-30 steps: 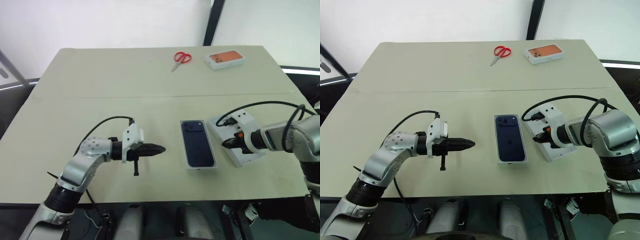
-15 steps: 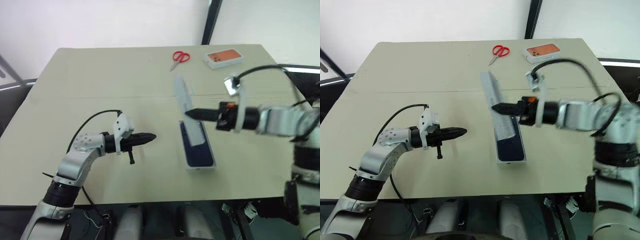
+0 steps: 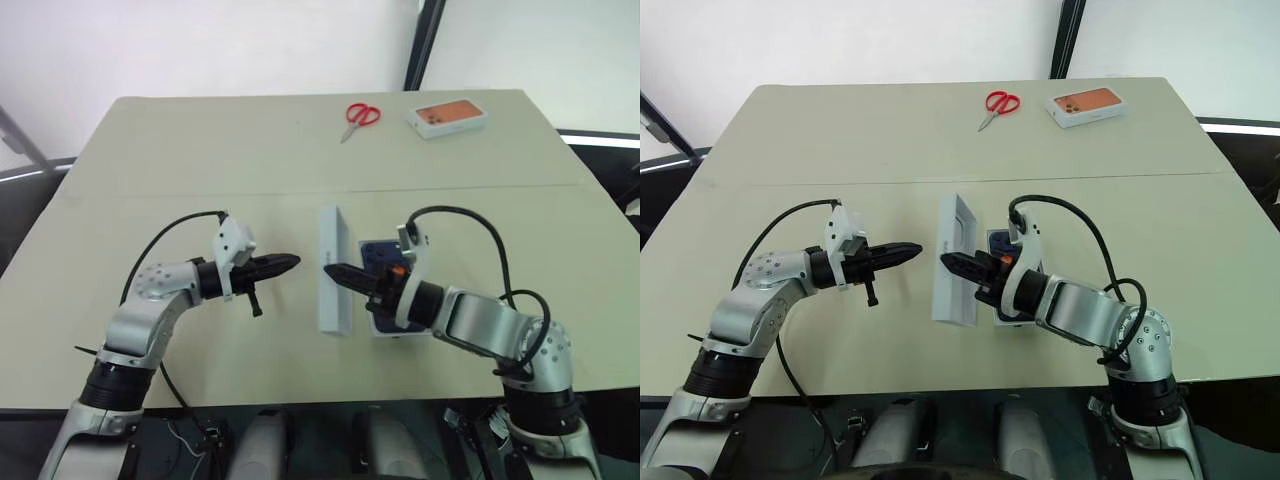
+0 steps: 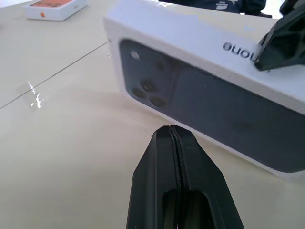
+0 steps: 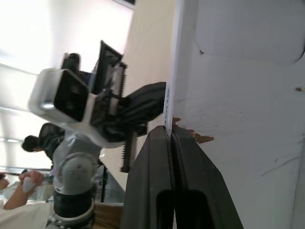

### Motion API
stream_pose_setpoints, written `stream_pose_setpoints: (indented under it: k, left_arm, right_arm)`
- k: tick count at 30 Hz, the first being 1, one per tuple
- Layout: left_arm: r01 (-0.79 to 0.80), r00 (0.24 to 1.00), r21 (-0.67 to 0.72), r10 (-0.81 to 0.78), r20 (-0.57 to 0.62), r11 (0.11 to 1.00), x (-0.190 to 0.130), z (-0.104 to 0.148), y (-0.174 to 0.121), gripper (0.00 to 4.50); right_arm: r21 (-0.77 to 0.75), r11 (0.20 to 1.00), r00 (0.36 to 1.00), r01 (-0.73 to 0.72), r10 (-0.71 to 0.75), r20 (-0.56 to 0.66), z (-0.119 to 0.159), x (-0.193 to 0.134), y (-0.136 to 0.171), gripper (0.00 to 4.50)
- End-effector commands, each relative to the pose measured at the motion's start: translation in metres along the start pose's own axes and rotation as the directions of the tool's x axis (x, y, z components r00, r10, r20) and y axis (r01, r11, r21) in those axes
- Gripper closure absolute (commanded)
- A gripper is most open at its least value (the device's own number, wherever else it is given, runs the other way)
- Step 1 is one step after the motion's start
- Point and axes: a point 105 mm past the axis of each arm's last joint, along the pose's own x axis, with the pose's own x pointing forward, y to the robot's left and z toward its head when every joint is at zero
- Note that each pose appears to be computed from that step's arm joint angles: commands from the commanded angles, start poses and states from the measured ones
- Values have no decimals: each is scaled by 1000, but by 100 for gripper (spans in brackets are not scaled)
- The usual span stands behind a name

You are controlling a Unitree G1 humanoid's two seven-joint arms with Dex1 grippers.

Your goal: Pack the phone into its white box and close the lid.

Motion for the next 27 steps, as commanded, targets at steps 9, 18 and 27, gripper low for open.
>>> stream_pose_setpoints:
  k: [9,18,27]
  left_arm:
    - [113,993,22,-114,36,993,32,11,-23,450]
    - [117,991,8,-118,58,993,77,15,-39,450]
    - [67,994,-3,-66,87,998,77,25,-33,450]
  right_arm:
    - [-221,973,996,67,-79,-49,54,-33,-5,41]
    - [-594,751,943,289,-332,40,96,-63,-17,41]
    - [-844,465,921,267,-381,81,99,-65,-31,41]
